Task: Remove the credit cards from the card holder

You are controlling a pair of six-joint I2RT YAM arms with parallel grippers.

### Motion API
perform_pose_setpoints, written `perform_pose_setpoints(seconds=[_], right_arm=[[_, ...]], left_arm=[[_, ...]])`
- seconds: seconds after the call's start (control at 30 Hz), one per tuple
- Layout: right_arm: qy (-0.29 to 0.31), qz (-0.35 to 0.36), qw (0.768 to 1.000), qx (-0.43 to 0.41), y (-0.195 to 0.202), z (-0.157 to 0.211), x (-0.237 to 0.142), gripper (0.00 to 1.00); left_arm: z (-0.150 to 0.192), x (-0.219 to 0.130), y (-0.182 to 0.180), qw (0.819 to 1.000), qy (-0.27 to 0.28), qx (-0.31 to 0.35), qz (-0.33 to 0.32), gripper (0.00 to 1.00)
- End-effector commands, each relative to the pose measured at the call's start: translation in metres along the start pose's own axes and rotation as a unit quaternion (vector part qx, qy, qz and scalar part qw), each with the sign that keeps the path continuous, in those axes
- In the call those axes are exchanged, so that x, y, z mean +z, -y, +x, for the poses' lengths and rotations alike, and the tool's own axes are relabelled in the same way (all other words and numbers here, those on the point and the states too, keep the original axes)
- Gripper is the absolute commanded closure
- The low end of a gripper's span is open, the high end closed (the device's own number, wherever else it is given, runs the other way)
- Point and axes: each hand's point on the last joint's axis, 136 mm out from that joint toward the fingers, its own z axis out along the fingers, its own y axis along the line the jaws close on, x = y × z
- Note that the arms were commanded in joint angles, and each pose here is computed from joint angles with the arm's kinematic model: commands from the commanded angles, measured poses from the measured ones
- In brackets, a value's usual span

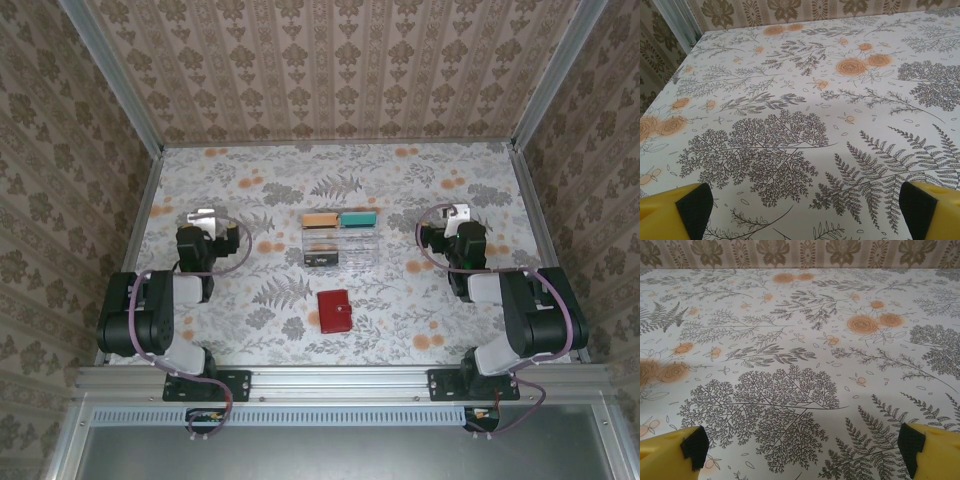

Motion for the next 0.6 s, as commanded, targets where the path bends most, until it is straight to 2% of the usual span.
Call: perform_pose_setpoints(seconds=[0.0,0.13,0.27,0.37,0.4,0.47,0.57], right_arm=[[0.009,0.022,1.0,0.014,0.009,-0.01,0.002,0.0],[-0.005,0.061,0.998,0.028,0.022,-0.031,-0.011,0.0],[0.014,0.096,0.992,0.078,0.034,-0.063,-0.039,0.0],[-0.021,0.17,0.971,0.165,0.057,-0.075,-0.064,0.0],[-0.032,0.195,0.963,0.185,0.064,-0.078,-0.072,0.0],[-0.05,0.185,0.964,0.183,0.06,-0.087,-0.078,0.0],[-0.058,0.117,0.975,0.178,0.037,-0.1,-0.082,0.0]], left_arm=[[-0.016,-0.001,-0.002,1.0,0.01,0.005,0.004,0.0],[-0.049,-0.019,-0.01,0.999,-0.031,-0.009,-0.018,0.0],[-0.082,-0.047,-0.031,0.988,-0.085,-0.109,-0.069,0.0],[-0.09,-0.071,-0.041,0.97,-0.125,-0.185,-0.092,0.0],[-0.092,-0.075,-0.036,0.968,-0.134,-0.2,-0.07,0.0],[-0.095,-0.082,-0.025,0.966,-0.136,-0.216,-0.037,0.0],[-0.092,-0.093,-0.007,0.958,-0.14,-0.249,-0.003,0.0]])
